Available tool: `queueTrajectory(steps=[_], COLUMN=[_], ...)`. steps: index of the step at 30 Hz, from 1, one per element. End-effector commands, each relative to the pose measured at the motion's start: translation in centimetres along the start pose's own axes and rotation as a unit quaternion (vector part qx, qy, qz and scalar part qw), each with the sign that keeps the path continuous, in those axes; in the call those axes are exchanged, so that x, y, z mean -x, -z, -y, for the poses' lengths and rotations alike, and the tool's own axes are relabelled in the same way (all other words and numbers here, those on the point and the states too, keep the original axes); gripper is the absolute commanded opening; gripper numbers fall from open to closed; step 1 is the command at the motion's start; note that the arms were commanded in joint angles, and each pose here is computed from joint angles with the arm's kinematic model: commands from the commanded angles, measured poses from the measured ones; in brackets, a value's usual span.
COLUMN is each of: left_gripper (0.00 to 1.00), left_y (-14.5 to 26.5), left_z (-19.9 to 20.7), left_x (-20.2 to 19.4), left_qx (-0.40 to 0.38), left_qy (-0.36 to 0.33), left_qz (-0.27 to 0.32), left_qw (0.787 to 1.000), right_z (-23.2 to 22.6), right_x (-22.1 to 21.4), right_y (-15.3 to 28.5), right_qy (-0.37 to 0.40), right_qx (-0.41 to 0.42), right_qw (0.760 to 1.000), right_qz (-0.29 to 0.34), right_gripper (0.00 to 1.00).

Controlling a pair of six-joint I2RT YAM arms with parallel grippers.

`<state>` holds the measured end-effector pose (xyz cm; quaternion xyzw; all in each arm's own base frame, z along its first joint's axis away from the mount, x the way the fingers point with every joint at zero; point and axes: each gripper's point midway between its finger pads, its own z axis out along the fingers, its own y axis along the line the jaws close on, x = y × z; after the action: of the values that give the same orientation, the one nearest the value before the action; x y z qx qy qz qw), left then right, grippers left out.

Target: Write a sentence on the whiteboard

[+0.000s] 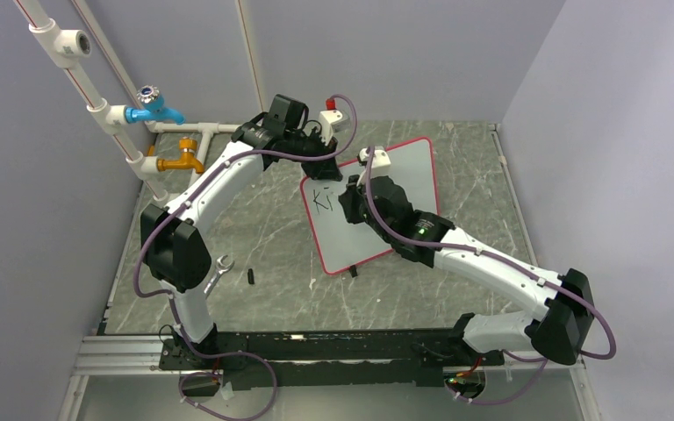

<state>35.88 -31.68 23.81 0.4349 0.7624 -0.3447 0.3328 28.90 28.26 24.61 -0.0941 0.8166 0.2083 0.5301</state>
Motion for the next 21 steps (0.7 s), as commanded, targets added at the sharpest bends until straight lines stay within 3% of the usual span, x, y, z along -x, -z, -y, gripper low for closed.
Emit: queueTrajectory(steps=[1, 11, 21], left_gripper=[0.00, 0.00, 0.00], left_y=[-0.9, -1.0, -0.9], left_z=[-3.6, -3.7, -3.6], left_x=[-6.2, -6.1, -6.3], left_qx=[0.084, 0.087, 0.087], left_qy=[-0.012, -0.008, -0.014], left_qz=[-0.117, -0.114, -0.116], left_qw=[0.990, 0.990, 0.989], right_z=[0.9, 2.0, 1.4], right_x=[-0.1, -2.4, -1.1], right_y=[-0.1, 0.6, 0.5], right_qy=[-0.013, -0.024, -0.024], right_qx=[-0.014, -0.021, -0.015], right_qw=[1.000, 0.999, 1.000], right_qz=[0.005, -0.016, -0.004], right_gripper=[0.00, 0.00, 0.00])
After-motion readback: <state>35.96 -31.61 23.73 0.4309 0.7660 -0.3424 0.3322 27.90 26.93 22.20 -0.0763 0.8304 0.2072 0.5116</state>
